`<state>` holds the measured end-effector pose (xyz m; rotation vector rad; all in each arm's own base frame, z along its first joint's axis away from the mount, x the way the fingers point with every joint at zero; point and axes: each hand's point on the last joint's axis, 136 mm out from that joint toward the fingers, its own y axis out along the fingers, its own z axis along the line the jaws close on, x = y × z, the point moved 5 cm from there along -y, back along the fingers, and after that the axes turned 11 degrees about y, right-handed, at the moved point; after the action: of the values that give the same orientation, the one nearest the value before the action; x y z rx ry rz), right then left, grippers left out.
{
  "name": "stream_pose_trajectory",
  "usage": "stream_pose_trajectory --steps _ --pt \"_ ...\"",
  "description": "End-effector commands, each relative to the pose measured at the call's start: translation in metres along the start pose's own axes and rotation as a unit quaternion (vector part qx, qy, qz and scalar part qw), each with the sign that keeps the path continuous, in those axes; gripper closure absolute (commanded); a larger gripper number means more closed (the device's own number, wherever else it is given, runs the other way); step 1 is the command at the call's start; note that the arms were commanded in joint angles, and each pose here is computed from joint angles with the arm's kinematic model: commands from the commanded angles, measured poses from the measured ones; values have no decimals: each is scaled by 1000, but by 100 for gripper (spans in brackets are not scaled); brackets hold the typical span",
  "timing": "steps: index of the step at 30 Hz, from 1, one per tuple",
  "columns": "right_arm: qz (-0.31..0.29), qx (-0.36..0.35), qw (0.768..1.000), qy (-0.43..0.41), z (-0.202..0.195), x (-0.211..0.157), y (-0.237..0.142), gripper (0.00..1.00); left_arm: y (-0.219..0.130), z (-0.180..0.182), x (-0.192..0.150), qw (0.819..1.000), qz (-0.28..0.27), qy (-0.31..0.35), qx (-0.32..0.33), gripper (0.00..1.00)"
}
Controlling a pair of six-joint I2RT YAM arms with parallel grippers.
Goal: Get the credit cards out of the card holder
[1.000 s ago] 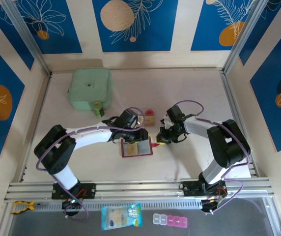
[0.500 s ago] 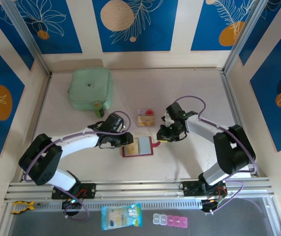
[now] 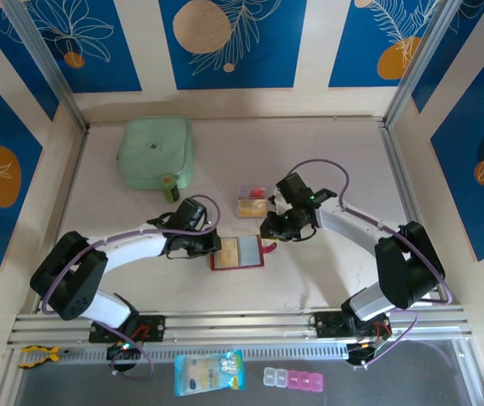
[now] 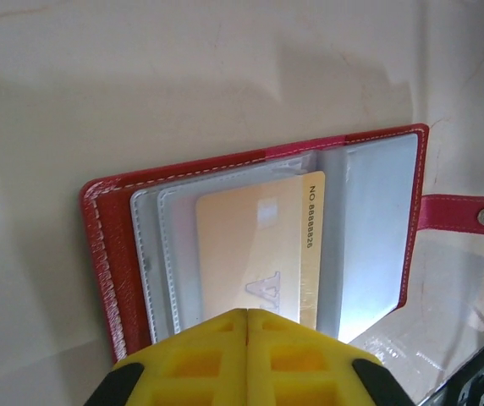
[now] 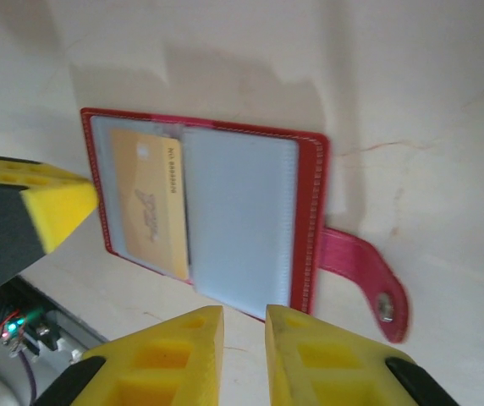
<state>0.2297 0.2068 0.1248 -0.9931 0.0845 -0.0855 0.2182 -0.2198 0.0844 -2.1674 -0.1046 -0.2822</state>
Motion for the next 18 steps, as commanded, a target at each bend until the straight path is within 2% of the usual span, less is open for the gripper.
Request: stream_pose_trajectory --steps 1,18 --pt "20 30 999 5 20 -1 9 79 4 4 -2 1000 11 -2 -4 96" --pt "73 27 997 -4 41 -13 60 79 8 17 -16 999 30 -8 16 100"
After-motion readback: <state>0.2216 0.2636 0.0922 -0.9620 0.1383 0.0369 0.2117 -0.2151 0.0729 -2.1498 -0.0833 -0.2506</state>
